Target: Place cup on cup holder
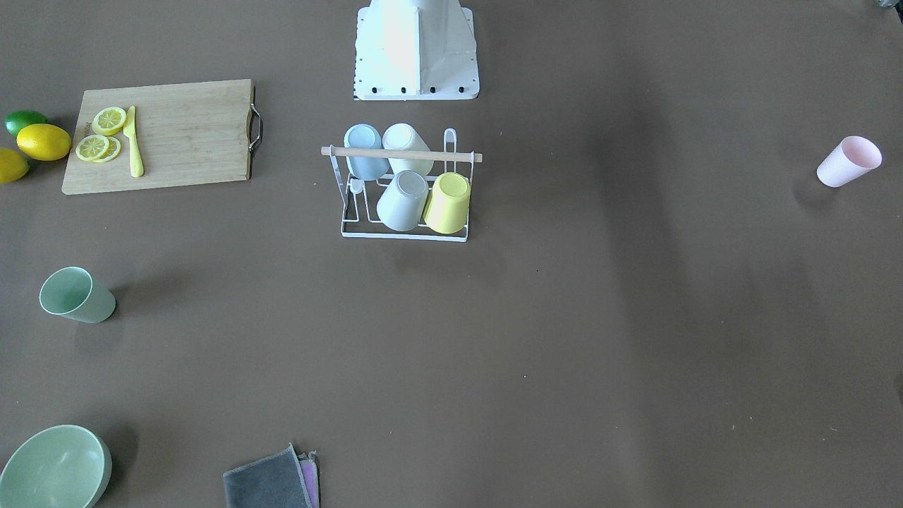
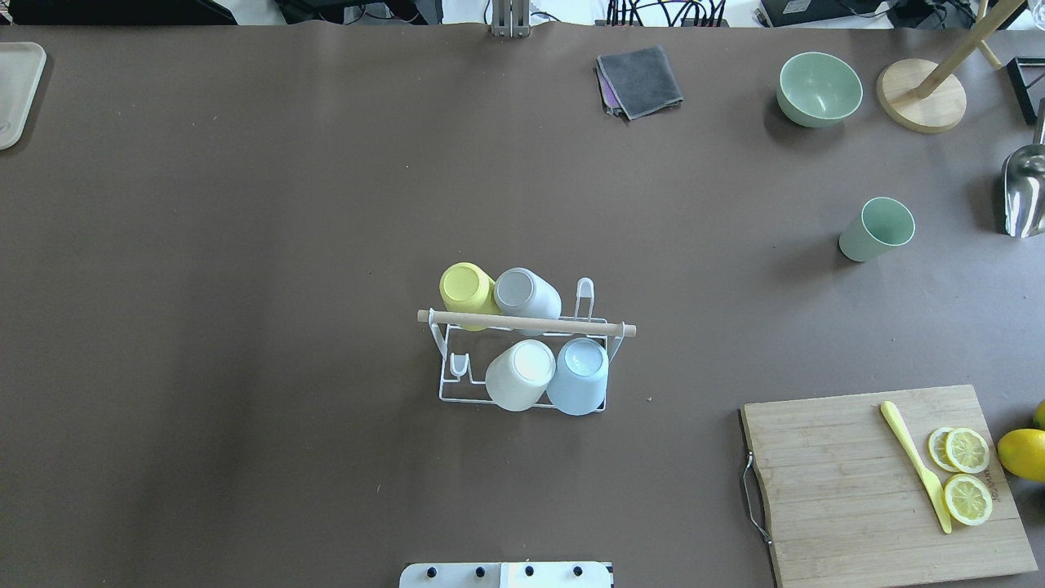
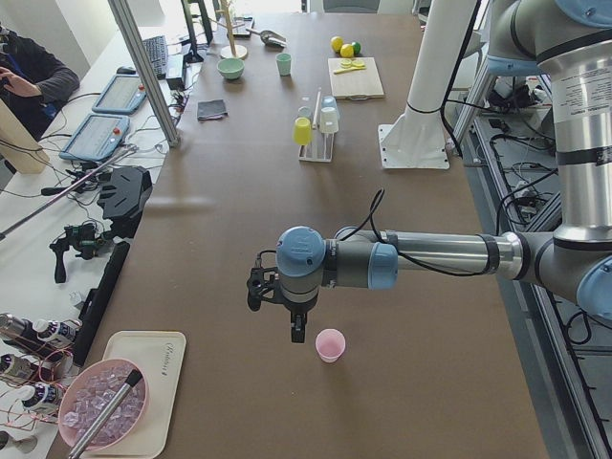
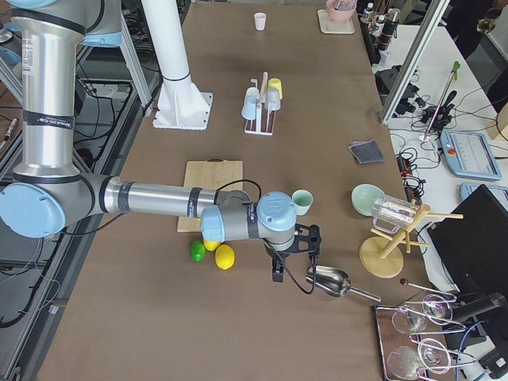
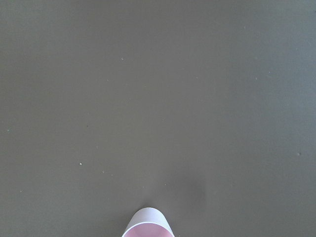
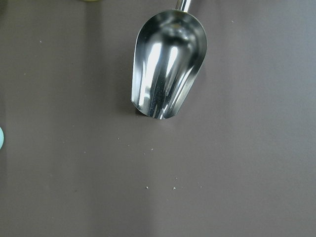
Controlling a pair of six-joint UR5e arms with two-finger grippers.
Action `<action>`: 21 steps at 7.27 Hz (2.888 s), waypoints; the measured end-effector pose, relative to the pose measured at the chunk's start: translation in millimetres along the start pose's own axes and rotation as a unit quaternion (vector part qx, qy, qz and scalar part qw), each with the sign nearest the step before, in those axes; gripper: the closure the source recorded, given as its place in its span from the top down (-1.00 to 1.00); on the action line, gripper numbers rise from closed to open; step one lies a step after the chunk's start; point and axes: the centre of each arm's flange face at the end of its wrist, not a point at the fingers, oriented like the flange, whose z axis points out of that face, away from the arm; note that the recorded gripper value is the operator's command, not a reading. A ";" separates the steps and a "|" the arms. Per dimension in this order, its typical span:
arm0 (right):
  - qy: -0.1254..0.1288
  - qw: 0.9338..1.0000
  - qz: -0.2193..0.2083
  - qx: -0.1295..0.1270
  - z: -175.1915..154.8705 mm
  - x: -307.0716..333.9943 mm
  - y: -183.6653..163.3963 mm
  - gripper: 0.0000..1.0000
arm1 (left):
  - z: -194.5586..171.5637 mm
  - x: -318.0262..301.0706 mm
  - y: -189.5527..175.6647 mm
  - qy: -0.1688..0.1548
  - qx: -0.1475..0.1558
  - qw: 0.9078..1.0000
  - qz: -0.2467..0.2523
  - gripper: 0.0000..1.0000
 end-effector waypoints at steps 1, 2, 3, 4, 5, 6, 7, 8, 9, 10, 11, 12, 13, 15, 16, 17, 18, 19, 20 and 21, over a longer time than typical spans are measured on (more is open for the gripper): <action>-0.001 1.000 0.004 0.001 -1.5 1.5 0.1 1.00 | 0.2 -0.3 -0.1 0.000 0.001 1.000 0.000 0.97; -0.002 1.000 0.007 0.003 -3.6 2.6 0.4 1.00 | 0.2 -0.6 -0.3 0.000 0.002 1.000 0.001 0.97; -0.003 1.000 0.008 0.006 -5.8 3.0 0.8 1.00 | 0.5 -1.1 -0.4 -0.001 0.003 1.000 0.002 0.97; -0.002 1.000 0.008 0.007 -7.0 3.5 1.0 1.00 | 1.3 -2.2 -0.8 -0.001 0.003 1.000 0.002 0.97; 0.000 1.000 0.009 0.007 -6.8 5.2 2.3 1.00 | 2.1 -3.3 -1.9 -0.001 0.002 1.000 0.002 0.97; 0.003 1.000 0.008 0.006 -5.8 7.4 4.3 1.00 | 2.1 -3.4 -3.3 -0.001 0.003 1.000 0.002 0.97; 0.007 1.000 0.008 0.005 -4.3 10.2 6.0 1.00 | 3.0 -4.6 -3.1 -0.001 0.003 1.000 0.002 0.97; 0.014 1.000 0.008 0.005 -2.5 13.7 7.4 1.00 | 4.6 -6.7 -2.4 0.000 0.003 1.000 0.002 0.97; 0.025 1.000 0.008 0.006 -1.4 17.0 7.6 1.00 | 6.0 -8.1 -1.9 0.001 0.003 1.000 0.001 0.97; 0.034 0.999 0.008 0.007 -0.8 19.7 7.8 1.00 | 7.7 -9.7 -1.3 0.003 0.001 1.000 -0.002 0.97; 0.039 0.999 0.009 0.008 -0.7 21.7 8.1 1.00 | 10.5 -12.9 -0.7 0.003 -0.001 1.000 -0.005 0.97; 0.042 0.999 0.010 0.009 -0.9 23.1 8.3 1.00 | 14.4 -17.2 -0.1 0.003 -0.004 1.000 -0.008 0.97; 0.047 0.999 0.011 0.010 -1.1 24.3 8.5 1.00 | 17.0 -19.9 -0.4 0.002 -0.004 1.000 -0.007 0.97; 0.054 0.998 0.011 0.010 -0.4 26.8 8.4 1.00 | 24.6 -28.5 -1.1 0.001 0.006 1.000 0.005 0.97; 0.054 0.998 0.011 0.010 0.0 27.4 8.3 1.00 | 29.5 -34.2 -1.7 -0.002 0.022 1.000 0.022 0.97; 0.054 0.998 0.010 0.010 -0.3 27.0 7.8 1.00 | 32.8 -38.2 -2.7 -0.006 0.037 0.999 0.039 0.97; 0.054 0.998 0.009 0.011 -1.2 26.0 6.9 1.00 | 35.8 -39.1 -3.8 -0.010 0.044 0.998 0.049 0.97; 0.055 0.998 -0.003 0.010 -1.1 23.7 5.7 1.00 | 38.9 -36.9 -6.1 -0.016 0.044 0.997 0.057 0.97; 0.054 0.998 -0.024 0.006 1.7 20.2 5.3 1.00 | 38.0 -32.2 -7.8 -0.022 0.046 0.997 0.064 0.97; 0.052 0.998 -0.040 0.003 4.2 16.4 5.6 1.00 | 31.7 -23.0 -7.7 -0.025 0.052 0.996 0.073 0.97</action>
